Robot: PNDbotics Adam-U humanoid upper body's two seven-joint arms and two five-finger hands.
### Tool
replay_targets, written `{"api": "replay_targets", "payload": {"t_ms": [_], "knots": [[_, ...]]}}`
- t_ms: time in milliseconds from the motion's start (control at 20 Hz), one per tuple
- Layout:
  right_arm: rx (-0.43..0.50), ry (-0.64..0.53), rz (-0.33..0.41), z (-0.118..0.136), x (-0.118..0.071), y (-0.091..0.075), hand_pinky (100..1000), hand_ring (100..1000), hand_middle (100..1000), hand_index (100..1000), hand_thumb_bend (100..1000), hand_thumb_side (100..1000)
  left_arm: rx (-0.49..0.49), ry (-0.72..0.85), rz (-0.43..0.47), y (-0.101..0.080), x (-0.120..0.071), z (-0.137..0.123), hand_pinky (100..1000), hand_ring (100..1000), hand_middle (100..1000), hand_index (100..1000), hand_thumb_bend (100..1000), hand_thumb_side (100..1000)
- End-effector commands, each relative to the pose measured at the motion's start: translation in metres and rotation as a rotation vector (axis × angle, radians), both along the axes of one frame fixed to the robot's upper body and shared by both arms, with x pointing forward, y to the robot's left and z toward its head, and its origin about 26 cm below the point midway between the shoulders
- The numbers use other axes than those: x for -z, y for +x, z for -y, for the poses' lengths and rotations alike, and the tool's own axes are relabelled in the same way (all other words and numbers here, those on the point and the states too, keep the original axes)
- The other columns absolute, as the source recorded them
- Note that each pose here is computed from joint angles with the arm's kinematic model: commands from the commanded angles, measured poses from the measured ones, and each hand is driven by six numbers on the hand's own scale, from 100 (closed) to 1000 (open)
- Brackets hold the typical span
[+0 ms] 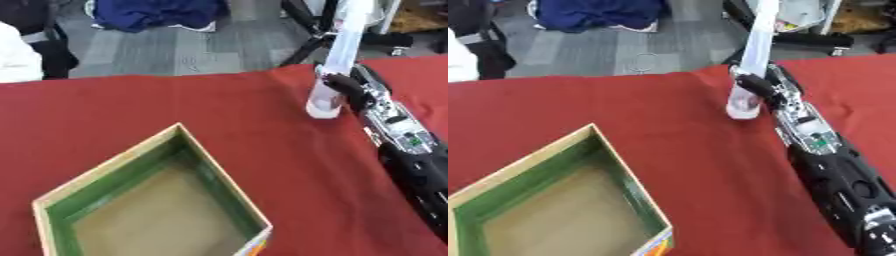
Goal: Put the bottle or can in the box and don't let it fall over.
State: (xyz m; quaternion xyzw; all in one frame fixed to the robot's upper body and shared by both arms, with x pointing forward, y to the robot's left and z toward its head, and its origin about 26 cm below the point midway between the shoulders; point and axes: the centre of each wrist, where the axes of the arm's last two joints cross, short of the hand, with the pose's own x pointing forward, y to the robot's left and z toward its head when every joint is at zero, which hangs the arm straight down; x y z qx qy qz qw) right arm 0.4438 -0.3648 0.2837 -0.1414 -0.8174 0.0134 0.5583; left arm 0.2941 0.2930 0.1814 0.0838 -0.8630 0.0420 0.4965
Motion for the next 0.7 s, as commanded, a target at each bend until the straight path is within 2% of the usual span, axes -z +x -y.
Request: {"api": "replay_targets", "payload": {"t_ms": [50, 150, 350, 700], "knots": [[0.017, 0.02, 0.041, 0.0, -0.008, -0.002, 1000, 787, 126, 186, 100, 399, 0.001, 0.011, 0.032, -0.003, -0.009, -0.002, 719, 931, 805, 738, 114, 854], [0.019, 0.025, 0.064, -0.003, -0.009, -0.003, 1000, 733, 100, 131, 100, 439, 0.002, 0.011, 0.031, -0.003, -0.009, -0.002, 719, 932, 803, 737, 114, 851], [0.01, 0.016, 0.091, -0.008, -0.011, -0.004, 1000, 615, 100, 113, 100, 469, 0.004, 0.013, 0.033, -0.003, -0.009, -0.002, 718, 942, 800, 734, 115, 850], [-0.003, -0.008, 0.145, -0.012, -0.022, -0.008, 994, 579, 100, 113, 100, 443, 0.003, 0.015, 0.031, -0.003, -0.009, -0.003, 719, 942, 797, 732, 117, 846]]}}
